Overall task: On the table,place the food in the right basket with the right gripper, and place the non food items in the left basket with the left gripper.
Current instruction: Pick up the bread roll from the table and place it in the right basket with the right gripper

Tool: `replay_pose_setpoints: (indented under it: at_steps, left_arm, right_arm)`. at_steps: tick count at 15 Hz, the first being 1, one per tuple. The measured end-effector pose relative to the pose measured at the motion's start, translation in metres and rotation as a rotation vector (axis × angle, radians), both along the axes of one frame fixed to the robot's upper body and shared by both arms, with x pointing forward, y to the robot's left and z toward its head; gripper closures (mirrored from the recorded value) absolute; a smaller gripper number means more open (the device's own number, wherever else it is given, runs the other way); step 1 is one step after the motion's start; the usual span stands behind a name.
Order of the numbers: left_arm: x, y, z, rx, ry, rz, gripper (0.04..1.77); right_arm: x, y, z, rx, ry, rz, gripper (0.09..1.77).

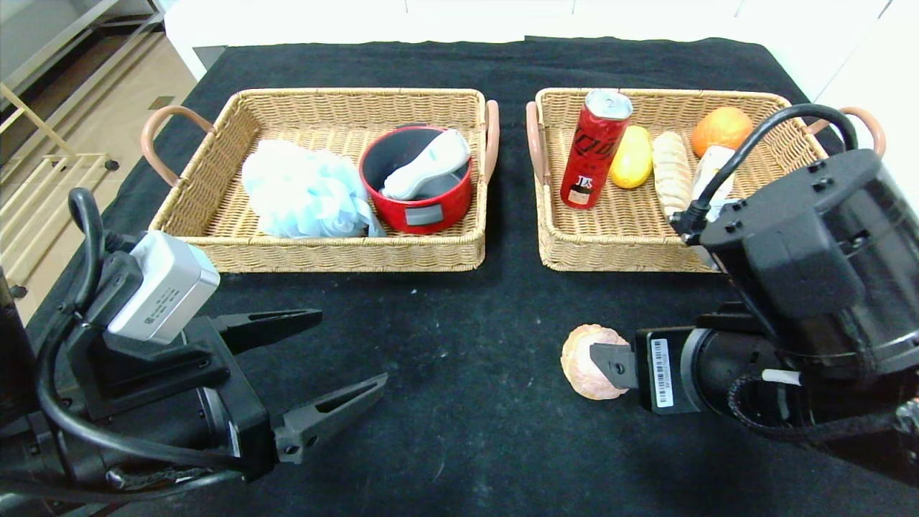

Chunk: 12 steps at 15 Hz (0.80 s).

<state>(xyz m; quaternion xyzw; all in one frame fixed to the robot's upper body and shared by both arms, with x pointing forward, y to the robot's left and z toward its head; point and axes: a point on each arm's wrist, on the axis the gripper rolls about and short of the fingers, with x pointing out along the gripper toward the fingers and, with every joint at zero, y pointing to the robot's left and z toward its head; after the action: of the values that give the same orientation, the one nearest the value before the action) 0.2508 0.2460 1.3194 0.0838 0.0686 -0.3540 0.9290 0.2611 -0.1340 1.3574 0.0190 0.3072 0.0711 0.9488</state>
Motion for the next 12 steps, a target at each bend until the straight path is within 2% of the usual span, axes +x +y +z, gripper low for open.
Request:
replay_pose_setpoints:
  at_steps: [3,6,12]
  left_arm:
    - [0.0,0.0,-0.001,0.002,0.002,0.0,0.09]
    - [0.0,0.0,-0.001,0.002,0.004,0.0,0.09]
    - [0.001,0.0,-0.003,0.008,0.013,0.0,0.09]
  right_arm:
    - [0.009,0.012,-0.004,-0.007,-0.019,-0.063,0.15]
    - [0.018,0.024,-0.01,0.031,-0.005,-0.103,0.15]
    - [0.034,0.032,-0.025,0.01,0.021,-0.135,0.15]
